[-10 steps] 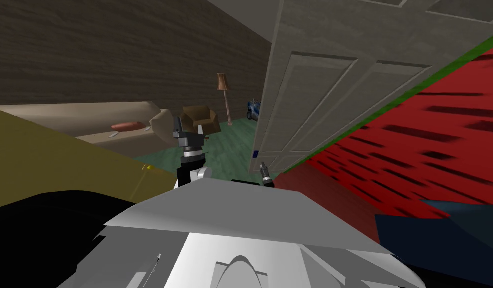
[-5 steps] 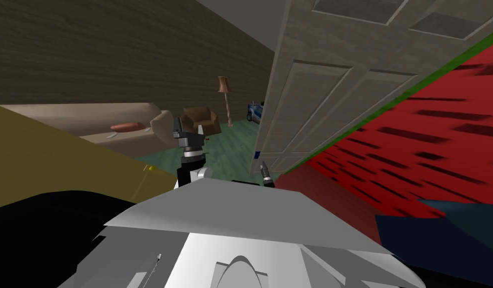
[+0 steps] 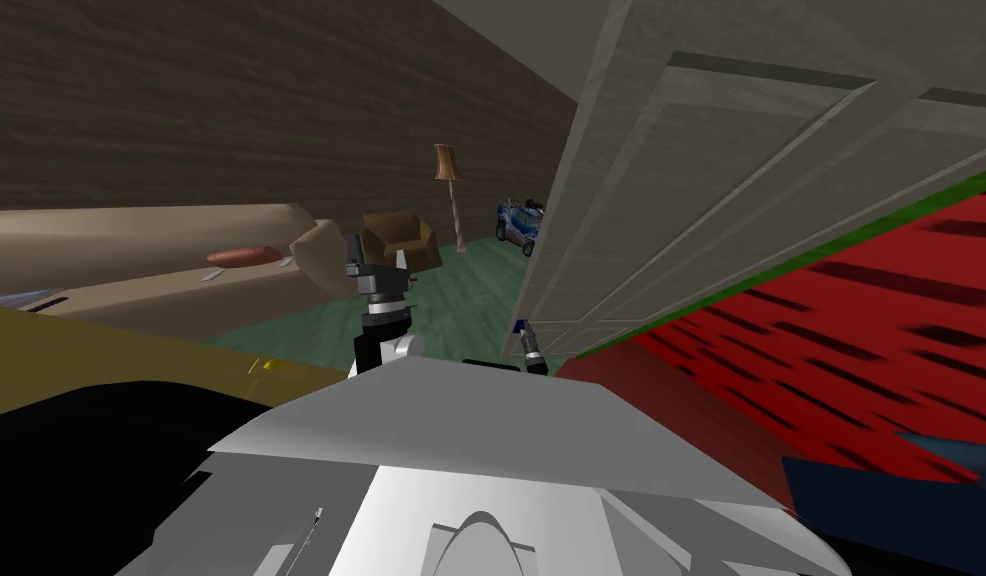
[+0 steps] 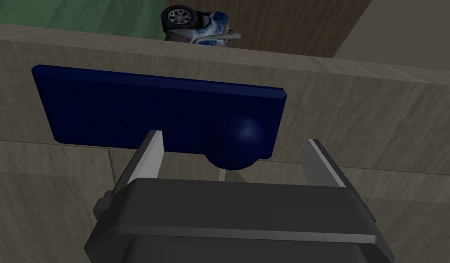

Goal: Push the door open

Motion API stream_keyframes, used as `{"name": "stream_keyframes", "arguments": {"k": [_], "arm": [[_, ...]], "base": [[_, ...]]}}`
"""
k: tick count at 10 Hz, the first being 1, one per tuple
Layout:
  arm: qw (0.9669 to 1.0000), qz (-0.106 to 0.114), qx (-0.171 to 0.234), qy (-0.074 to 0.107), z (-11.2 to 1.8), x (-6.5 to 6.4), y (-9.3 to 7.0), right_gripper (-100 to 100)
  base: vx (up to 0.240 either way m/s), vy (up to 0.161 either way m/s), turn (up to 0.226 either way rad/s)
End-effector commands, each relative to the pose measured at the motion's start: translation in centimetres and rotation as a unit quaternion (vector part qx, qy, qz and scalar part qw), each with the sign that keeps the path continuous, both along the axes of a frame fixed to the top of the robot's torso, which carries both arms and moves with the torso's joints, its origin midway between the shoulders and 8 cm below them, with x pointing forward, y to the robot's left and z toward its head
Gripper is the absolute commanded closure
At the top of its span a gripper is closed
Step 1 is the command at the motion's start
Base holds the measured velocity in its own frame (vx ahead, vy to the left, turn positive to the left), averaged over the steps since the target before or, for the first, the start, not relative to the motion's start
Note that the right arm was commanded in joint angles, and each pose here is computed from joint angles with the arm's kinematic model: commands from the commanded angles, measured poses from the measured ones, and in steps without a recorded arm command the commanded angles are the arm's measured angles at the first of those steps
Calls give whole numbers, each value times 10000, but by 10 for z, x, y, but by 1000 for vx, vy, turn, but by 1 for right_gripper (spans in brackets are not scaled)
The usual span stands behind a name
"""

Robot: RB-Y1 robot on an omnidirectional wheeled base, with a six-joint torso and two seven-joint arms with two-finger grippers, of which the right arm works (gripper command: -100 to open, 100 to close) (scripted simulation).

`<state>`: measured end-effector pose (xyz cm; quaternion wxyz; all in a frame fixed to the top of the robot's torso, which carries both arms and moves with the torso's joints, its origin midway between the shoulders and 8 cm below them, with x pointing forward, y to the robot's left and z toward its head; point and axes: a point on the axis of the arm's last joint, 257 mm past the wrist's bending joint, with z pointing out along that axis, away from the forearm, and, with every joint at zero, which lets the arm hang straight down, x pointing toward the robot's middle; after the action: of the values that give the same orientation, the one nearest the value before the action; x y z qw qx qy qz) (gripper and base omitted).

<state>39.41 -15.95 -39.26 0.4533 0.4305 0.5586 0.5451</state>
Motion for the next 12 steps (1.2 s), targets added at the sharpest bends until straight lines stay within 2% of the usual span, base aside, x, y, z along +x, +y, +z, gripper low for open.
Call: {"name": "stream_keyframes", "arguments": {"k": [1,2,7,8,12], "arm": [[10000,0,0,0,0,0,0,-100],[10000,0,0,0,0,0,0,100],[10000,0,0,0,0,0,0,100],[9999,-103,-51,35,-3,2,-12,100],[9991,-420,-72,34,-2,13,-37,100]], "base": [[86,26,-10],[-17,-2,2],[-16,-5,3],[74,83,-59],[176,114,-73]]}}
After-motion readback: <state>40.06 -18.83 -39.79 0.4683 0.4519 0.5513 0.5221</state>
